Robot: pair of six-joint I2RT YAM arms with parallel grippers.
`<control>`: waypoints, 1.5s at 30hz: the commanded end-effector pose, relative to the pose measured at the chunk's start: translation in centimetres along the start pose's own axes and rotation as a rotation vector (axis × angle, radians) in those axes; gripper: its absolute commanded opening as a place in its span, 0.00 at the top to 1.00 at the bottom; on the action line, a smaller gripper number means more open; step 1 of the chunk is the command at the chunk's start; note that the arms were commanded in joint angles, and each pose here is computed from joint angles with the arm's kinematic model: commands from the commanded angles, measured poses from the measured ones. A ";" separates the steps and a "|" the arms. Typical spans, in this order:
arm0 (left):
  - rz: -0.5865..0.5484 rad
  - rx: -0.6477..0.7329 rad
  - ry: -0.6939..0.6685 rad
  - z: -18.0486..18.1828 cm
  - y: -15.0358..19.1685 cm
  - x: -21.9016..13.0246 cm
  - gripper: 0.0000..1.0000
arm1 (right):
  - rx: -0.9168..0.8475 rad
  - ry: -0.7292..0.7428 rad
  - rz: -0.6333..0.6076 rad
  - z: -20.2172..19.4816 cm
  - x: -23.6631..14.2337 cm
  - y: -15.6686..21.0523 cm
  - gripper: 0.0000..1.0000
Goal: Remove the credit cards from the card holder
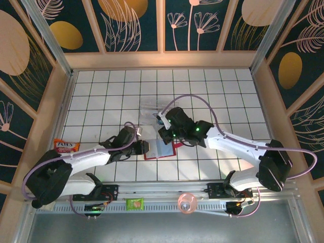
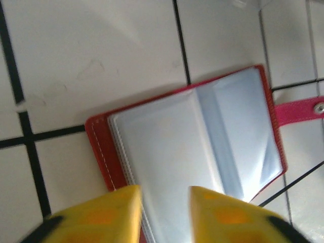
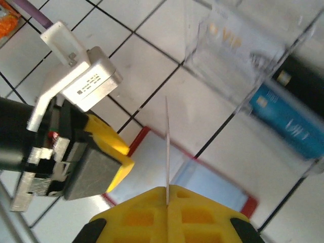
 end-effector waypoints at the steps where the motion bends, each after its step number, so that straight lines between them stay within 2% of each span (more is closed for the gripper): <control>1: -0.065 -0.005 -0.034 -0.2 -1.7 -1.9 0.53 | -0.219 0.053 -0.039 -0.2 -1.6 -2.5 1.00; 3: -0.092 -0.013 -0.051 0.0 -2.0 -2.8 0.40 | -0.298 0.057 -0.017 -0.3 -1.6 -3.4 1.00; 7: -0.098 -0.047 -0.090 1.4 -1.6 -3.6 0.22 | -0.428 0.010 0.045 0.7 -0.7 -4.9 1.00; 9: -0.098 -0.072 -0.093 1.9 -1.3 -3.8 0.01 | -0.495 -0.010 0.097 0.9 0.2 -5.2 1.00; 17: -0.079 -0.111 -0.129 3.4 -0.7 -4.2 0.01 | -0.688 0.012 0.249 0.1 4.3 -7.4 1.00; 25: -0.059 -0.123 -0.174 4.2 -0.3 -4.4 0.01 | -0.780 0.041 0.303 -2.1 7.7 -9.9 1.00; 33: -0.022 -0.141 -0.179 4.7 0.1 -3.7 0.01 | -0.824 0.057 0.336 -4.1 11.0 -10.3 1.00; 45: -0.007 -0.146 -0.174 5.0 0.0 -3.0 0.01 | -0.836 0.045 0.370 -4.6 12.8 -9.2 1.00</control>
Point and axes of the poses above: each hand's point on the last joint's axis, 136 mm out from that joint toward the fingers, its own x axis out along the fingers, its own z axis along the line the jaws close on, y = z × x, the point moved 4 cm from there along -x, back along the fingers, and after that the axes turned 6 degrees about x, right-handed, at the moved point
